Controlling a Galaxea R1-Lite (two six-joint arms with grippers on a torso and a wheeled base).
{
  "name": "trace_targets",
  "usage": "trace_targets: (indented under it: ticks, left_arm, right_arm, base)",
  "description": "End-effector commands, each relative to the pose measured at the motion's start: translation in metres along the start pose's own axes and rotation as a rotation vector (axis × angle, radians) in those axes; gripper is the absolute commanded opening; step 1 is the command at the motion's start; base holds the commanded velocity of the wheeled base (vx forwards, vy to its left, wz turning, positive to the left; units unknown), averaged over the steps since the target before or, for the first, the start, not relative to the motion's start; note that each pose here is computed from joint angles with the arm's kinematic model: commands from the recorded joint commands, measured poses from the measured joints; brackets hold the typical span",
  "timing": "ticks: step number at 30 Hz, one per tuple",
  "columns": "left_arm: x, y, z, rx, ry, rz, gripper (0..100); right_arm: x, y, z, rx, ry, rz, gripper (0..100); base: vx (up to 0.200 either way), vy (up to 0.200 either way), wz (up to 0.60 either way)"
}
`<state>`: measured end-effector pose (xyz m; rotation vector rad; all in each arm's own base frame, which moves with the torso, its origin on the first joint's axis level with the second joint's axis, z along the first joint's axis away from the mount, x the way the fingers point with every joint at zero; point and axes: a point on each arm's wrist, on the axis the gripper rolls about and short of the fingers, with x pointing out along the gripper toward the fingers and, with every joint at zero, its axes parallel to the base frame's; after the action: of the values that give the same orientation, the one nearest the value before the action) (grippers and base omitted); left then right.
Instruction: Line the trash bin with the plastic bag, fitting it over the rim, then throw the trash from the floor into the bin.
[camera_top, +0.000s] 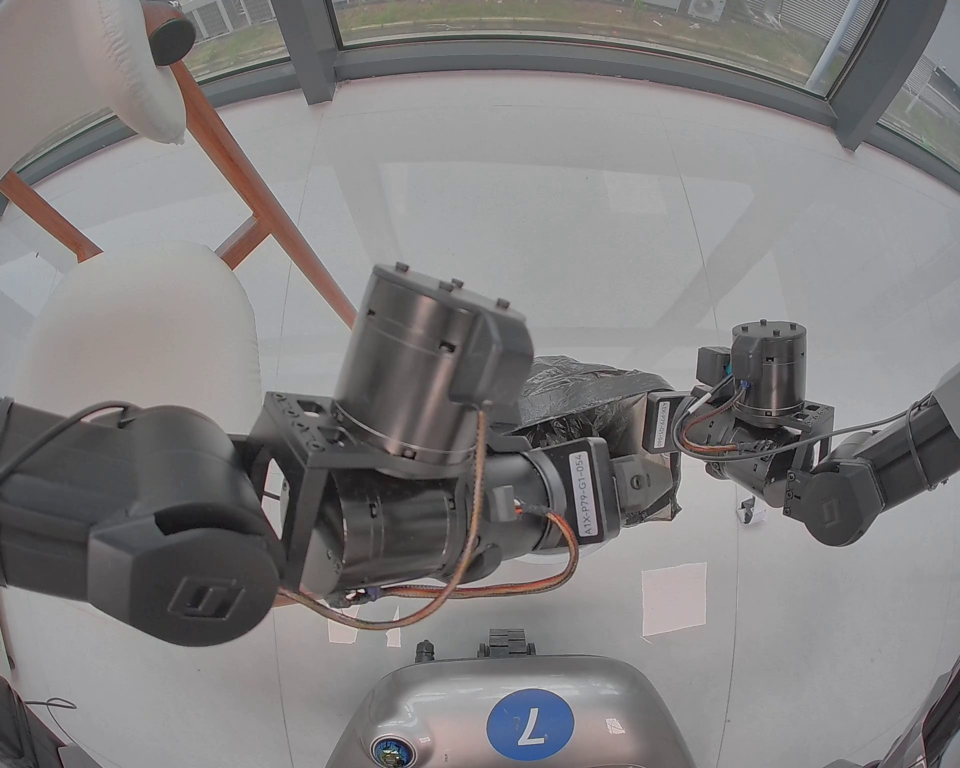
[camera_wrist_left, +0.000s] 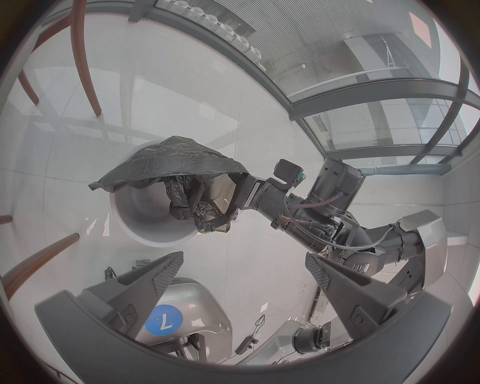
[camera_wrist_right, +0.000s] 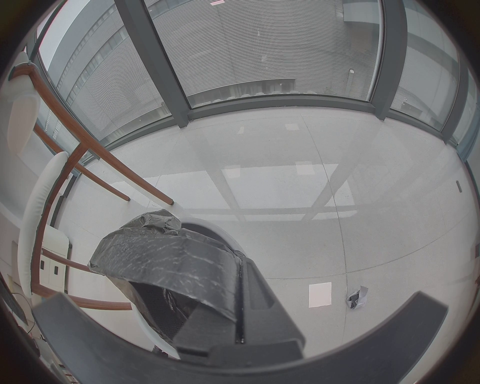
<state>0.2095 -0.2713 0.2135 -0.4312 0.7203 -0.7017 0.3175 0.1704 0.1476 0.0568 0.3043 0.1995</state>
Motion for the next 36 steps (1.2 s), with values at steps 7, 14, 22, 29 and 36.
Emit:
trace_targets:
  ticks: [7,14,22,29,36]
  left_arm:
    - [0.030,0.009,-0.009,-0.123,0.041,0.055,100]
    - [0.061,0.024,-0.023,-0.140,0.059,0.153,100]
    - [0.088,0.026,0.006,-0.162,-0.053,0.225,100]
    - [0.103,0.044,0.021,-0.187,-0.068,0.284,100]
    - [0.117,0.051,0.020,-0.187,-0.075,0.309,100]
  right_arm:
    - [0.000,0.002,0.003,0.004,-0.009,0.012,0]
    - [0.003,0.003,0.008,0.011,-0.031,0.006,0]
    - [0.004,0.004,0.009,0.012,-0.033,0.002,0]
    - [0.003,0.004,0.009,0.012,-0.034,0.005,0]
    - [0.003,0.005,0.009,0.011,-0.032,0.008,0]
  base:
    - [0.000,0.000,0.00]
    - [0.000,0.000,0.00]
    - [0.000,0.000,0.00]
    - [0.000,0.000,0.00]
    - [0.000,0.000,0.00]
